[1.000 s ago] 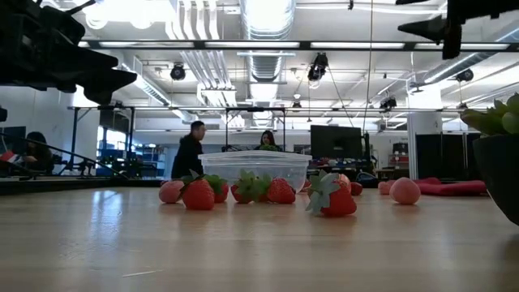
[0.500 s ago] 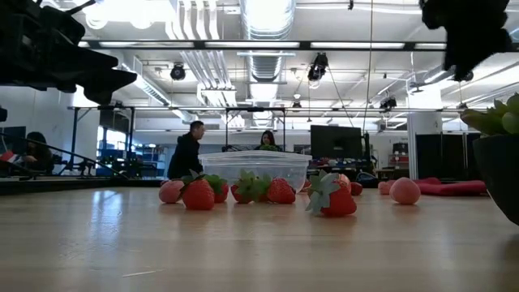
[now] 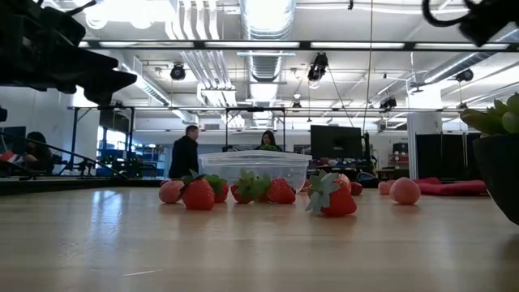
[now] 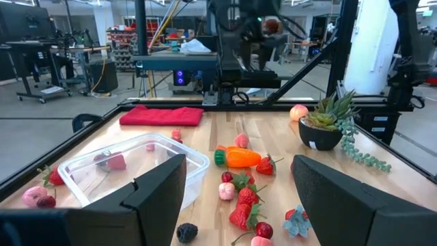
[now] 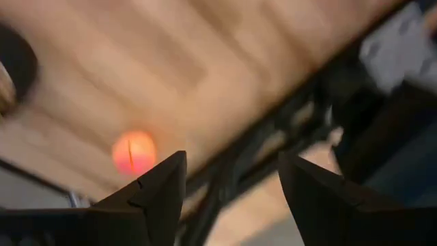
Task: Pick and placing Produce into tupperware
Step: Put the pink apricot into the transparent container
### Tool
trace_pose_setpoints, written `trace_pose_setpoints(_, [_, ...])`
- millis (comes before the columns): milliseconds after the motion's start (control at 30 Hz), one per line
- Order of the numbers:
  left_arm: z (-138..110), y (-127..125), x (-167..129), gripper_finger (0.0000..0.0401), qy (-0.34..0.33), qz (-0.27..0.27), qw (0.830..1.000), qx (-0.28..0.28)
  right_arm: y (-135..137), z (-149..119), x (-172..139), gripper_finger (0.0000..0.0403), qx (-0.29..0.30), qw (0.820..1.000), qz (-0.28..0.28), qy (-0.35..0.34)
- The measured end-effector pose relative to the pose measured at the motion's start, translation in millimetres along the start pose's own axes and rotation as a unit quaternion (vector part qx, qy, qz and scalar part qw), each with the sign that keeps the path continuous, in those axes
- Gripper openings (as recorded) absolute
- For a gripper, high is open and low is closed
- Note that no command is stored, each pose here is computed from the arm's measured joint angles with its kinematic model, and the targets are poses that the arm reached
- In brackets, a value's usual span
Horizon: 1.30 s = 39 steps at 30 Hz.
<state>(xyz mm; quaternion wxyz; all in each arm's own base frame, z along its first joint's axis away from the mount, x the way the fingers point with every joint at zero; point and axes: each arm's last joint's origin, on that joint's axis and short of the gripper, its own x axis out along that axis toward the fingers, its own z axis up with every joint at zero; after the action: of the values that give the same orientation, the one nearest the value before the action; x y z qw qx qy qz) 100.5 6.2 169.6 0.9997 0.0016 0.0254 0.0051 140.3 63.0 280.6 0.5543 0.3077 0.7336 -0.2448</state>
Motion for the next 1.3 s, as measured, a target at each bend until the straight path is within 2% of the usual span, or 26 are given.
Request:
trace_pose_setpoints(167, [-0.1,0.0,0.2,0.0255,0.001,0.0,1.0,0.0,19.2,-22.5,12.9,0.0224,0.032,0.999,-0.004,0.034])
trace_pose_setpoints(267, [-0.3,0.0,0.2,0.0255,0.002,0.0,1.0,0.0,33.9,-31.9,16.6,0.0224,0.055,0.998,0.025,0.029])
trace_pose_setpoints(467, [-0.2,0.0,0.3,0.0255,0.002,0.0,1.0,0.0,60.8,-48.9,34.0,0.0224,0.123,0.991,0.048,0.035])
trace_pose_setpoints(700, [-0.3,0.1,0.2,0.0255,0.002,0.0,1.0,0.0,80.8,-57.4,64.4,0.0224,0.246,0.967,-0.008,0.064])
trace_pose_setpoints(833, [-0.3,0.0,0.3,0.0255,0.002,0.0,1.0,0.0,97.5,-55.3,72.5,0.023,0.254,0.964,0.025,0.072])
trace_pose_setpoints(933, [-0.3,0.0,0.2,0.0255,0.002,0.0,1.0,0.0,106.9,-54.7,81.4,0.0236,0.254,0.964,0.029,0.069])
trace_pose_setpoints(1300, [-0.3,0.1,0.2,0.0255,0.002,0.0,1.0,0.0,118.3,-56.4,108.6,0.0251,0.288,0.957,-0.017,0.042])
